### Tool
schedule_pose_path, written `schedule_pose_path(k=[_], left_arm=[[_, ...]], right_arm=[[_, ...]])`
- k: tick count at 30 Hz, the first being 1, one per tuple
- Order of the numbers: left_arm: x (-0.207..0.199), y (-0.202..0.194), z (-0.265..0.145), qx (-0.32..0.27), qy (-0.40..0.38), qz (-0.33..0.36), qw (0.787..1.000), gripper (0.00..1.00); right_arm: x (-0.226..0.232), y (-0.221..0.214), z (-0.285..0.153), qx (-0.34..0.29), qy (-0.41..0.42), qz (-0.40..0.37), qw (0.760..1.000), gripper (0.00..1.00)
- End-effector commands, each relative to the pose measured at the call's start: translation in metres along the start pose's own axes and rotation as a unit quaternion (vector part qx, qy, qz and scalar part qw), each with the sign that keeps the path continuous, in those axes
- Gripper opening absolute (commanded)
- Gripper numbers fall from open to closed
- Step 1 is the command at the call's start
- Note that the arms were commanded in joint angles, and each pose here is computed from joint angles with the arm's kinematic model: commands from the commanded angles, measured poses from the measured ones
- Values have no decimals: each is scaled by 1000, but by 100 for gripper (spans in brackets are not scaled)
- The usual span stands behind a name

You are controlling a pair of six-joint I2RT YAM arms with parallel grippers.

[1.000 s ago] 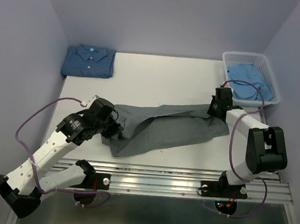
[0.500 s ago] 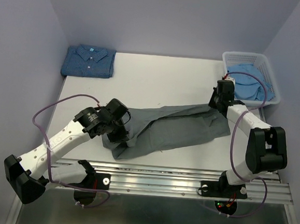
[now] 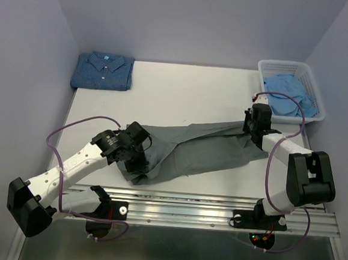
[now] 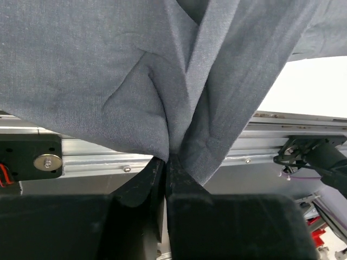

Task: Fold and stack the long sleeve shirts
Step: Fold the shirt

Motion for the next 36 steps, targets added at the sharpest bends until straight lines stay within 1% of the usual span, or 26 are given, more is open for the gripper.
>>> schedule_pose_path(k=[1, 2, 3, 4, 5, 6, 7, 9, 10, 11, 12, 13, 14, 15, 16, 17, 18, 21, 23, 24, 25, 26, 29, 32, 33, 36], left_arm=[[1, -6, -2, 9, -10, 21, 1000, 16], [0, -6, -3, 9, -13, 24, 1000, 20], [-1, -6, -4, 11, -16, 32, 999, 40], [-6, -4, -9, 9, -25, 38, 999, 54], [-9, -3, -13, 9, -31, 44, 998, 64], [-13, -2, -17, 7, -41, 51, 998, 98], [-20, -2, -24, 6, -62, 72, 995, 99], [-35, 7, -44, -17, -91, 89, 992, 99], [-46, 16, -60, -40, -112, 105, 987, 99], [-57, 26, -75, -68, -128, 129, 981, 99], [-57, 29, -71, -69, -118, 127, 982, 99], [-61, 37, -75, -86, -114, 133, 981, 99], [-70, 50, -78, -105, -109, 145, 978, 99], [-73, 59, -77, -121, -97, 147, 977, 99], [-75, 78, -76, -163, -74, 141, 974, 99], [-77, 88, -63, -164, -50, 143, 975, 99], [-77, 100, -56, -180, -31, 136, 974, 99], [-86, 122, -33, -198, -26, 126, 972, 99], [-79, 127, -17, -197, -20, 115, 973, 99], [-82, 133, -11, -204, -37, 111, 972, 99], [-74, 140, -4, -201, -36, 97, 974, 99], [-65, 137, 14, -183, -27, 95, 978, 99], [-51, 144, 40, -163, -20, 80, 983, 99], [-34, 154, 56, -177, 5, 65, 982, 99], [-28, 169, 61, -194, 5, 52, 980, 99], [-4, 189, 81, -193, 21, 27, 981, 99]], right_arm=[[-41, 5, -14, -23, -125, 3, 992, 20], [-46, 1, -20, -16, -144, 18, 989, 29], [-58, 2, -27, -24, -189, 34, 981, 47], [-61, 8, -36, -34, -202, 52, 977, 99], [-63, 8, -43, -24, -211, 58, 975, 100], [-62, 13, -48, -29, -210, 75, 974, 100], [-59, 17, -53, -29, -200, 84, 976, 100], [-43, 34, -70, -24, -140, 84, 986, 100], [-36, 40, -75, -26, -115, 82, 990, 100], [-21, 55, -85, -36, -61, 86, 994, 100], [-12, 60, -89, -37, -30, 93, 995, 100], [0, 66, -93, -37, 9, 96, 995, 100], [25, 68, -97, -25, 91, 103, 990, 100], [37, 69, -97, -20, 126, 110, 986, 100], [49, 72, -97, -17, 161, 120, 980, 100], [56, 68, -94, 3, 178, 137, 974, 100], [66, 54, -83, 45, 198, 138, 969, 100], [63, 30, -64, 114, 166, 141, 969, 100], [59, 16, -56, 135, 148, 142, 969, 100], [58, 11, -51, 142, 142, 138, 970, 100], [56, 0, -43, 159, 132, 137, 969, 100], [55, -3, -38, 164, 126, 137, 969, 100], [47, -15, -18, 184, 87, 128, 971, 100], [41, -22, -2, 185, 61, 117, 974, 100], [37, -30, 8, 192, 47, 104, 975, 100], [23, -42, 30, 203, -6, 83, 976, 100]])
Point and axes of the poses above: each gripper's point midway between its finger pads, its own z axis out along the fingers, its own x axis along the line the jaws close on, y = z × x, the point moved 3 cm from there along -z, back along the fingers, and after that the axes turned 8 degrees about z, right-handed, at the moved point
